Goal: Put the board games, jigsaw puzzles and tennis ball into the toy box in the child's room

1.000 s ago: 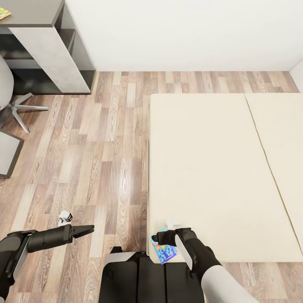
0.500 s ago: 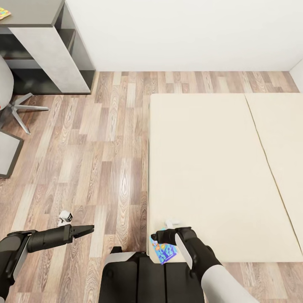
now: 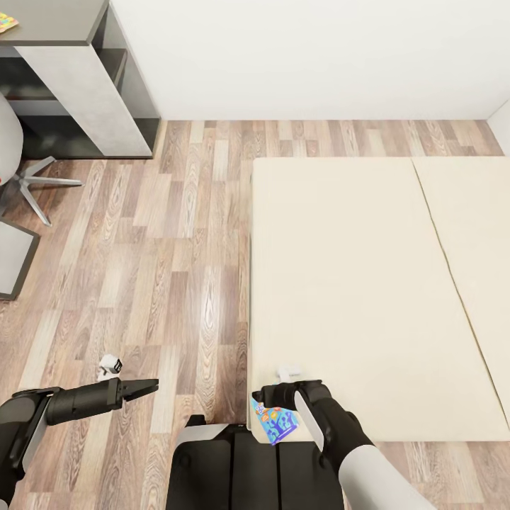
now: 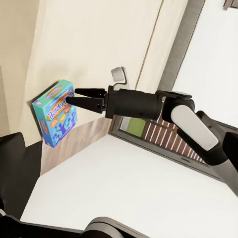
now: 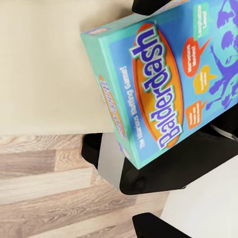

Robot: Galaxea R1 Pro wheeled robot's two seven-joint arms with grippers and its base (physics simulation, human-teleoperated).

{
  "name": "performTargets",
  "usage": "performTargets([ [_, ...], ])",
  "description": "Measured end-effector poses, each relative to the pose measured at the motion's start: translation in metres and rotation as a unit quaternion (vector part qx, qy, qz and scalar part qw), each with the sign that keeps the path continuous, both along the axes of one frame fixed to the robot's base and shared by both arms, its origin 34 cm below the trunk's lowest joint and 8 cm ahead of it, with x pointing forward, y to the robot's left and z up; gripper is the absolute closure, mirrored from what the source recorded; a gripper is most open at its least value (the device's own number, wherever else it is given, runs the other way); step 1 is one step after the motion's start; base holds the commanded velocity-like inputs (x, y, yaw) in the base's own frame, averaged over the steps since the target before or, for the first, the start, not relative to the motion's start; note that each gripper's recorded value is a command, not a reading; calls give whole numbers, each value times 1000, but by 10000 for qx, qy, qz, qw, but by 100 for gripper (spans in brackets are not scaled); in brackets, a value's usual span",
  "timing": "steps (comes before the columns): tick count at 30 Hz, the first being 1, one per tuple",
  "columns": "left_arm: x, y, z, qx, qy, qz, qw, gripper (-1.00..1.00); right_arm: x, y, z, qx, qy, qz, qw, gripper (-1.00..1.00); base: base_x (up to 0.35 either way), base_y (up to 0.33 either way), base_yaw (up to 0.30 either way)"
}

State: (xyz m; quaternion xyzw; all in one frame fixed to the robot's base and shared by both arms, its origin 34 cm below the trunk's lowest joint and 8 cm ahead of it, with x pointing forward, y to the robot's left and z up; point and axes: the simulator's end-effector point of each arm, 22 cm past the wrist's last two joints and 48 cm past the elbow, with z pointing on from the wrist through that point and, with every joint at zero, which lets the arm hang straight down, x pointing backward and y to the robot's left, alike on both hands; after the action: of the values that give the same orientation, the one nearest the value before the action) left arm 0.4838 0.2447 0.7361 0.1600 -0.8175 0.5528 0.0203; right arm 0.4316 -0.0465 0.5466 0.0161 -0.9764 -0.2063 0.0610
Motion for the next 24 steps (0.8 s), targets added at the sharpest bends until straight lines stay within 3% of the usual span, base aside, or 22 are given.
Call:
performTargets([
  [24,0,0,0,0,-1,-1,10000,-100,-3,0,-1,-6,25,22,10000,-100,0,0,0],
])
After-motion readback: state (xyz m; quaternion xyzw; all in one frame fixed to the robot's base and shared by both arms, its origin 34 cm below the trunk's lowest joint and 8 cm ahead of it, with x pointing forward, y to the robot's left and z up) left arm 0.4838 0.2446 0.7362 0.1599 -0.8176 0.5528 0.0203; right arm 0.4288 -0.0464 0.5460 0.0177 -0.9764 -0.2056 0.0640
